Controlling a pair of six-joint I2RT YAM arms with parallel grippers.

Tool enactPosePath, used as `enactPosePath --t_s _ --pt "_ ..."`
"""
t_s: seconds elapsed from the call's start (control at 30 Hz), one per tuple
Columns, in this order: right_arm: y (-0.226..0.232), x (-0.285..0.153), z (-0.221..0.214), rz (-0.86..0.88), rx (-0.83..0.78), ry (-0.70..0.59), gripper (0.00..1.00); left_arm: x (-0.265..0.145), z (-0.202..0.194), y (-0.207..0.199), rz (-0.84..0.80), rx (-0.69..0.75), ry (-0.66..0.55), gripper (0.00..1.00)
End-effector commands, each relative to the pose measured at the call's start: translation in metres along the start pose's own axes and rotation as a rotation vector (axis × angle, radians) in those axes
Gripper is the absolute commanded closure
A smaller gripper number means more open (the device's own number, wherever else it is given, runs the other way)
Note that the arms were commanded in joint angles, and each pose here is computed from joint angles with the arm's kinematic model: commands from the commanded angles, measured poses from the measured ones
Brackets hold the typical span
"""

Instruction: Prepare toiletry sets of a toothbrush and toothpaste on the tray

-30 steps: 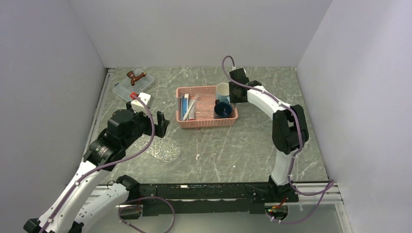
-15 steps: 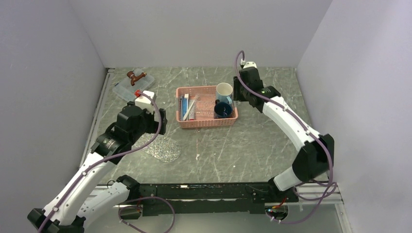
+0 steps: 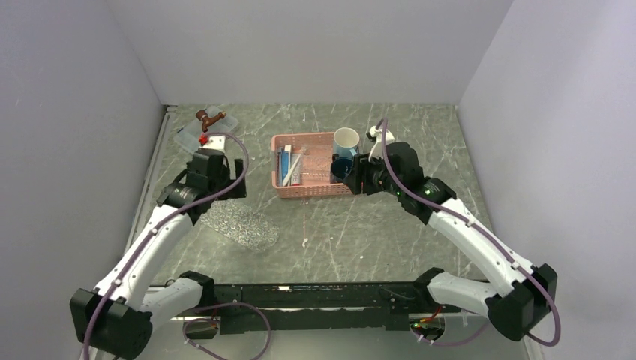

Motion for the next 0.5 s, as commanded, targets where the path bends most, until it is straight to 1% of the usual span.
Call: enactPosePath --t_s 0.0,0.1,0.27,0.3,0.47 --pt "0.038 -0.017 0.008 0.183 0.003 -0.103 0.47 0.011 0.021 0.014 0.022 -0.125 0.006 0.01" --pt "0.050 -0.023 -0.002 0.243 -0.001 -0.111 0.47 0.028 0.019 0.026 0.051 -0.167 0.064 0.00" --pt "0.056 -0.027 -0.019 0.269 -0.011 -0.087 0.47 0.052 0.017 0.037 0.071 -0.245 0.142 0.04" --pt "0.057 -0.028 -0.021 0.278 -0.015 -0.087 0.47 0.060 0.013 0.038 0.072 -0.261 0.178 0.05" --pt "0.062 -0.036 -0.033 0.314 -0.022 -0.083 0.47 0.088 0.010 0.056 0.141 -0.322 0.259 0.09"
Point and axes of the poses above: each gripper's point midway between its finger pads, its own x axis out along the fingers, its own y axis along the line the jaws close on, z = x × y, the point moved 1 cm from there along -x, back along the fingers, and after that the axes turned 6 degrees about -x, right-handed, at the moved point
